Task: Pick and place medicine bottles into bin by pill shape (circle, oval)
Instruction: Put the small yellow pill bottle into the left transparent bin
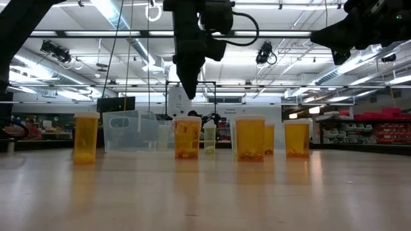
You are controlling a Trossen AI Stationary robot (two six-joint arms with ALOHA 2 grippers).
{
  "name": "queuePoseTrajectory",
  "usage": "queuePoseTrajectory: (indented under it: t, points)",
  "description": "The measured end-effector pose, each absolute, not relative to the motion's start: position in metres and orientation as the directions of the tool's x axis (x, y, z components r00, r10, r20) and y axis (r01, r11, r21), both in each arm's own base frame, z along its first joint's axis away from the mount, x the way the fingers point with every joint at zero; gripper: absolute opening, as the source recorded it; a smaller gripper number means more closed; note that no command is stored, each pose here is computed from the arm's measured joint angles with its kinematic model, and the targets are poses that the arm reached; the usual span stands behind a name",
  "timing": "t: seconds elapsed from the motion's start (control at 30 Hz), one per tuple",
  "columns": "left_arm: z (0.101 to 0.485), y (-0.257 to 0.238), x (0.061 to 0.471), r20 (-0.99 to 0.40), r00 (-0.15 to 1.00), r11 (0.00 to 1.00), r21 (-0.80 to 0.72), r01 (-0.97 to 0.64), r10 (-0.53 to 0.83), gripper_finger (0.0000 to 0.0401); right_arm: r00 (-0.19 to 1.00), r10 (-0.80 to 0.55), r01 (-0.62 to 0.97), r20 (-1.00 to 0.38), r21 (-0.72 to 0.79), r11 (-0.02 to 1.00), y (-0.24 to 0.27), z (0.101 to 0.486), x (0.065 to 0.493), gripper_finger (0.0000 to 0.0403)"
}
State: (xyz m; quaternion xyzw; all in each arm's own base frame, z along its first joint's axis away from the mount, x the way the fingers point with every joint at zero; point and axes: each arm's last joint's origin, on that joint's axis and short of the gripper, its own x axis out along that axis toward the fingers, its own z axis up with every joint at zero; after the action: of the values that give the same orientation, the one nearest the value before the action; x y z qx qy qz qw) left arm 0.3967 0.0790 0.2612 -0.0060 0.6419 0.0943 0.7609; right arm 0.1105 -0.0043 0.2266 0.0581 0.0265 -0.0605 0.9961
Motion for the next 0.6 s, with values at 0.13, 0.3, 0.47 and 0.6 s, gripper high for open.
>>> queuePoseTrajectory:
  t: [0.13,0.3,0.47,0.6]
  points:
    - [0.257,0.071,0.402,-0.976,0.171,0.986,0.113,-0.123,0.134,0.0217,0.991,-0.118,0.124,-0.060,0.112,0.986,-0.004,0.227,0.110,0.0037]
    - [0.245,0.062,0.412,-0.976,0.178,0.990,0.117,-0.073,0.129,0.0216,0.991,-0.118,0.124,-0.060,0.112,0.986,-0.004,0.227,0.110,0.0037]
    - [0.235,0.061,0.420,-0.972,0.194,0.991,0.121,-0.061,0.131,0.0219,0.991,-0.118,0.125,-0.067,0.112,0.986,-0.004,0.226,0.110,0.0037]
    - [0.228,0.061,0.423,-0.975,0.183,0.991,0.121,-0.059,0.129,0.0230,0.991,-0.117,0.125,-0.072,0.111,0.986,-0.004,0.226,0.111,0.0037]
